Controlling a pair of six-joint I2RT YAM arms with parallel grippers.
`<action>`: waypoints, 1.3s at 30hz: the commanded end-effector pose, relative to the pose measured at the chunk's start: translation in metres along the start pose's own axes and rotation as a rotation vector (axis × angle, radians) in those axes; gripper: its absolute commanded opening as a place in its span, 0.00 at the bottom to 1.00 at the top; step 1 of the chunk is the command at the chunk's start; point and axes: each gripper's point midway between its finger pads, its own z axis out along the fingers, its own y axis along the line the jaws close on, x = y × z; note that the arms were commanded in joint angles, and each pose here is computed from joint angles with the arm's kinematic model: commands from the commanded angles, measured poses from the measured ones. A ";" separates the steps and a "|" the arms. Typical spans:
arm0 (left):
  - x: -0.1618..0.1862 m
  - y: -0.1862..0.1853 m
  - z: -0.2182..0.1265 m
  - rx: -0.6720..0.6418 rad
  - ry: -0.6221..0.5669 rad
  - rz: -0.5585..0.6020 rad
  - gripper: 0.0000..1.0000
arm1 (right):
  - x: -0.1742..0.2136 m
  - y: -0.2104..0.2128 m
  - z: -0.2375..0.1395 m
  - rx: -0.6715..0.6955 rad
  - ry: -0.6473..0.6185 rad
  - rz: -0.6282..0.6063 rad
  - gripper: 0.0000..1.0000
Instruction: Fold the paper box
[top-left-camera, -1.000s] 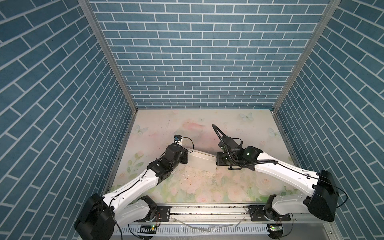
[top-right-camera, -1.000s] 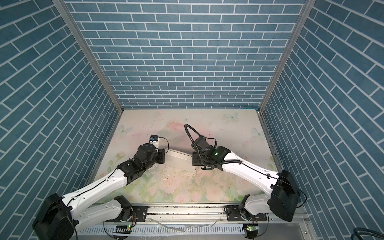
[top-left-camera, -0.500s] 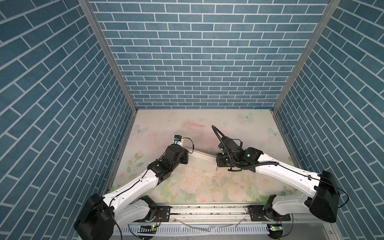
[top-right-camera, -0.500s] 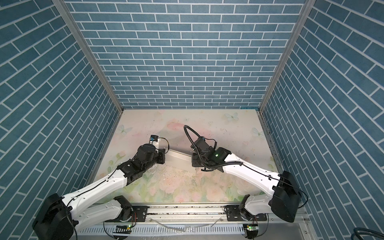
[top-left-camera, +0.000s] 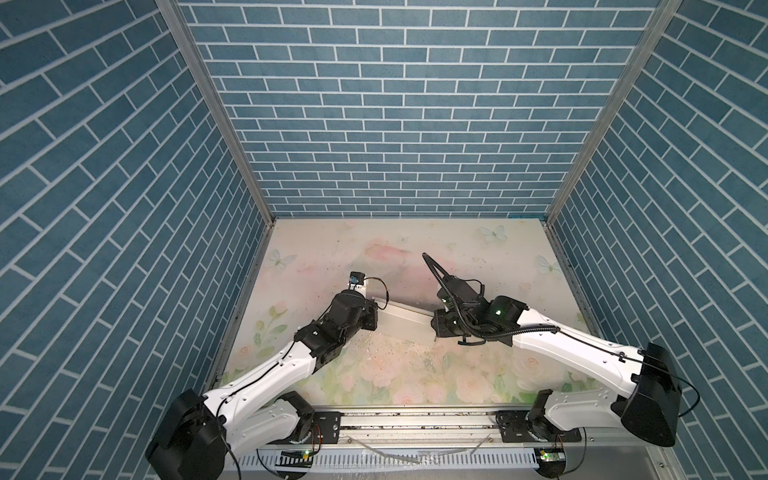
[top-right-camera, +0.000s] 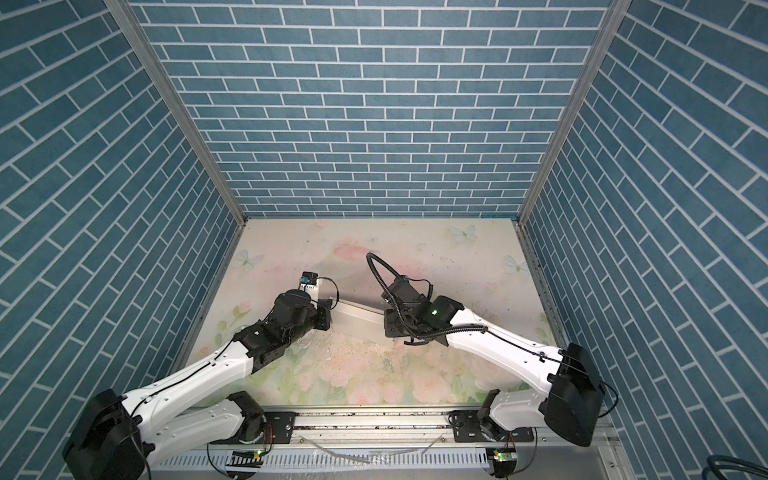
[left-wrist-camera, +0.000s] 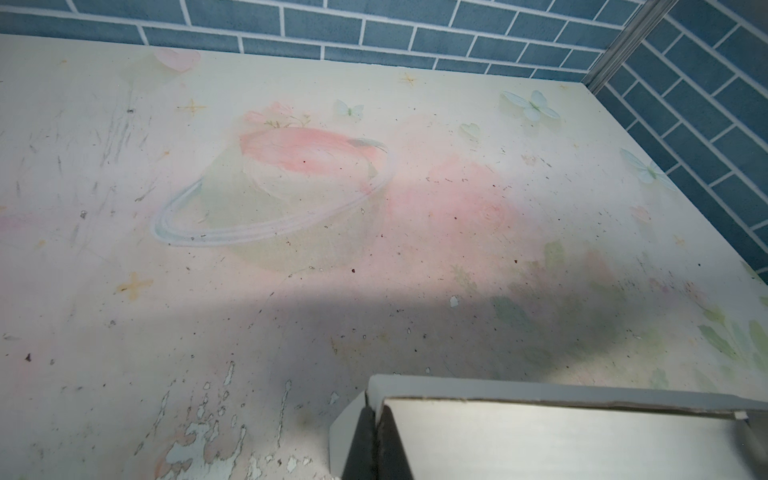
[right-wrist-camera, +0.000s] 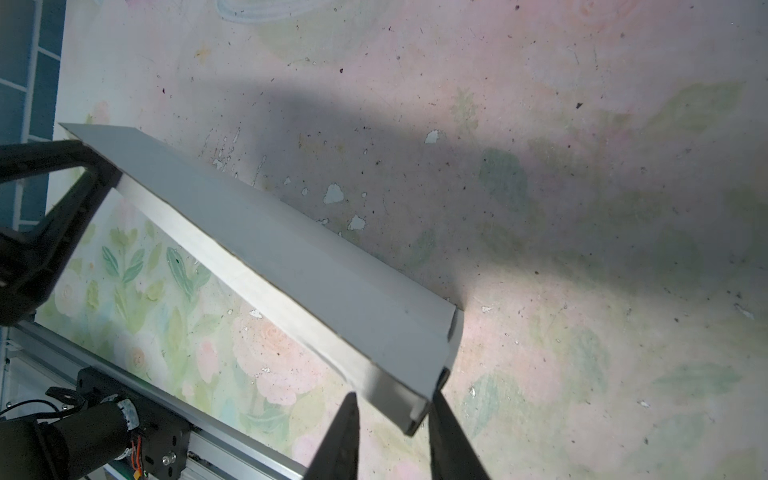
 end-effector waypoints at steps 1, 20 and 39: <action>0.076 0.015 0.002 -0.033 0.267 0.044 0.00 | 0.003 -0.004 -0.006 0.018 0.001 -0.029 0.31; 0.078 0.017 0.004 -0.043 0.278 0.051 0.00 | 0.002 -0.010 -0.031 0.042 0.000 -0.201 0.39; 0.080 0.017 0.004 -0.040 0.282 0.059 0.00 | -0.003 -0.005 -0.034 0.168 0.059 -0.916 0.57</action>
